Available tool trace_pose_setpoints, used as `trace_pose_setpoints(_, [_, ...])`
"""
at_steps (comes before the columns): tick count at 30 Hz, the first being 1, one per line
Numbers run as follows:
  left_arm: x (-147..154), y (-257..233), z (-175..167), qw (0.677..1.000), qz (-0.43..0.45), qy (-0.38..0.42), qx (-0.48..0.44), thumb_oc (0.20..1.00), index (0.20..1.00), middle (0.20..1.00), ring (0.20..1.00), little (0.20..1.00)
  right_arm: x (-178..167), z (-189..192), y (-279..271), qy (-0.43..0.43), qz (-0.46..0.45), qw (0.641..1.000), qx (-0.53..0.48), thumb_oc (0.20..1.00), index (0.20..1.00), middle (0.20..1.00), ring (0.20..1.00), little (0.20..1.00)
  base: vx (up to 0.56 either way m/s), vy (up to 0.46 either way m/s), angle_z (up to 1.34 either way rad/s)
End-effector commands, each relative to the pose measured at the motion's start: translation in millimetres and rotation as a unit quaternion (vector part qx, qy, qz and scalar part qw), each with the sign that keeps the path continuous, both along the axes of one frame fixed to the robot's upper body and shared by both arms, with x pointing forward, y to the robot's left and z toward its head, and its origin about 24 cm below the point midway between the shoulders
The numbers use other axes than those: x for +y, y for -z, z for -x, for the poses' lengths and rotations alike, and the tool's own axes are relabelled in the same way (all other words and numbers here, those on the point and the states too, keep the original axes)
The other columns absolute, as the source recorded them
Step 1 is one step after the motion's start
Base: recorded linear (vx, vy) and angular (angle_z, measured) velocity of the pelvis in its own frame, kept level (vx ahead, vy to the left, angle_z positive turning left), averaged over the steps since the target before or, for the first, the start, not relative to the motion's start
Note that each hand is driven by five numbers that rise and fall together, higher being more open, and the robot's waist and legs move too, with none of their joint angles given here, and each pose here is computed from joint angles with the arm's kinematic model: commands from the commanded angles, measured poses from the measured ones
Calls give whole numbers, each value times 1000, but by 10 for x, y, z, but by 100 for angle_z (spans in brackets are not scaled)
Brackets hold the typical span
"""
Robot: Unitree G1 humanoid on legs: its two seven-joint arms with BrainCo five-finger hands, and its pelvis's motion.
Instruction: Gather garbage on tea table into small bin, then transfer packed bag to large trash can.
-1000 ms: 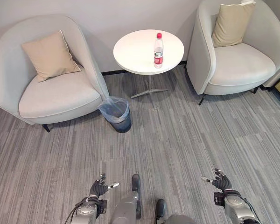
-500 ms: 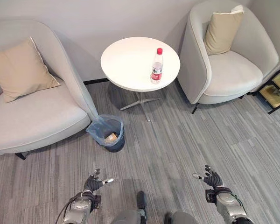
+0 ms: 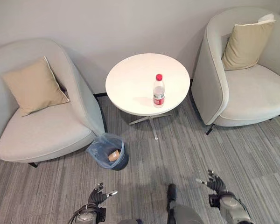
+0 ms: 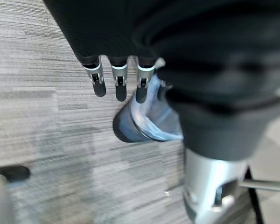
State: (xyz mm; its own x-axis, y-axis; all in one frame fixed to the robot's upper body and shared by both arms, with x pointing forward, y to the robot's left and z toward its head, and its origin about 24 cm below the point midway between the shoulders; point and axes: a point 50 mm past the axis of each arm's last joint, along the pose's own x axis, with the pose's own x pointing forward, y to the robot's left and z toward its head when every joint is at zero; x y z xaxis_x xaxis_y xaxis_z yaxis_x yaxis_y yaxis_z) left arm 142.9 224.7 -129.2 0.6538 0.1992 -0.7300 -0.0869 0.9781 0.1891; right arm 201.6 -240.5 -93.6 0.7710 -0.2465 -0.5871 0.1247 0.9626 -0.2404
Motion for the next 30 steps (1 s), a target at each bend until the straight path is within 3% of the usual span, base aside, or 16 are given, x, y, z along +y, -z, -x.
trace_pose_setpoints(1, [92, -117, -177, 999, -13, 8, -37, 1000, 1000, 1000, 1000, 1000, -85, 42, -26, -10, 16, 1000, -2, 1000, 1000, 1000, 1000, 1000, 274, -97, -18])
trace_pose_setpoints(16, [139, -6, 17, 999, -28, 21, 14, 1000, 1000, 1000, 1000, 1000, -23, 157, 83, -17, 24, 999, 31, 1000, 1000, 1000, 1000, 1000, 261, 70, -2])
trace_pose_setpoints(30, [275, -43, -19, 999, -50, 13, 11, 1000, 1000, 1000, 1000, 1000, 55, -29, -38, -71, 52, 996, 3, 1000, 1000, 1000, 1000, 1000, 86, 37, 4])
